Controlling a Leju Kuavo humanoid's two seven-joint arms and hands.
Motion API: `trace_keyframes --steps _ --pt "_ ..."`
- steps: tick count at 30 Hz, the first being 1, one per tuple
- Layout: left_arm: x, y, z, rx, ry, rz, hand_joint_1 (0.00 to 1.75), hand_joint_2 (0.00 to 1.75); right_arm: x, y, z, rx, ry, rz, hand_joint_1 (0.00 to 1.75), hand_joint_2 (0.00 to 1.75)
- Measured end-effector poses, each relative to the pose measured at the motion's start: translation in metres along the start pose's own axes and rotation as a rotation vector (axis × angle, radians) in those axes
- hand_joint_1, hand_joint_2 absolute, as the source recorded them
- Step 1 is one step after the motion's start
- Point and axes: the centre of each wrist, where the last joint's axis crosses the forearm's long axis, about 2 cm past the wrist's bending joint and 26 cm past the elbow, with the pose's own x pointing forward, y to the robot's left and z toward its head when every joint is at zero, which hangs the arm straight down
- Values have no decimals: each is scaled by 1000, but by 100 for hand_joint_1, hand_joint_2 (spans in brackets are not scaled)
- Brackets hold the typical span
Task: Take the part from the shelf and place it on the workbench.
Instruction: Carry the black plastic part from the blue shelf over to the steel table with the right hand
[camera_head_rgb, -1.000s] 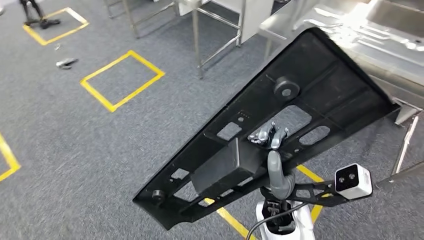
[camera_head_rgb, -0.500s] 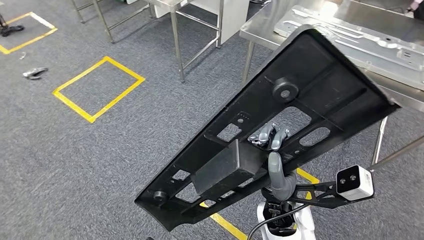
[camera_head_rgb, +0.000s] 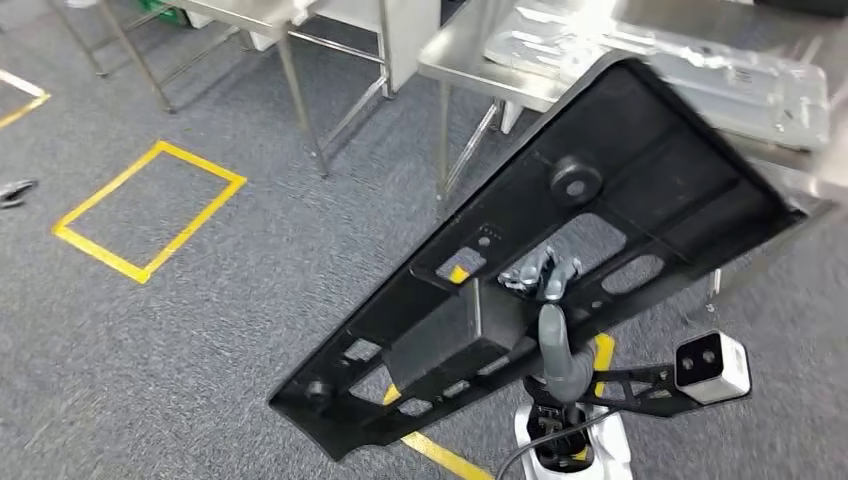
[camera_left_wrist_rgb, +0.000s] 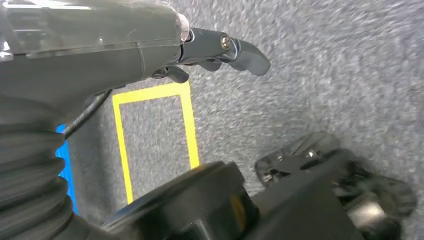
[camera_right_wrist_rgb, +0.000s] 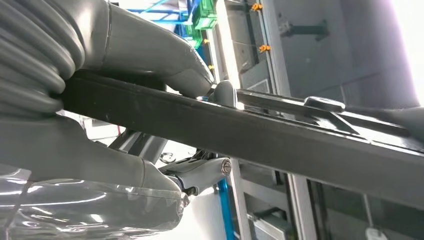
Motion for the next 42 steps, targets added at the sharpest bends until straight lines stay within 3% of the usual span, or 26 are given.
trace_keyframes --steps 14,42 --pt "3 2 -1 -1 -25 7 0 175 0 0 -1 2 -4 3 175 175" --pt "0 5 -1 19 14 0 0 175 -3 0 0 -22 -9 -8 175 175"
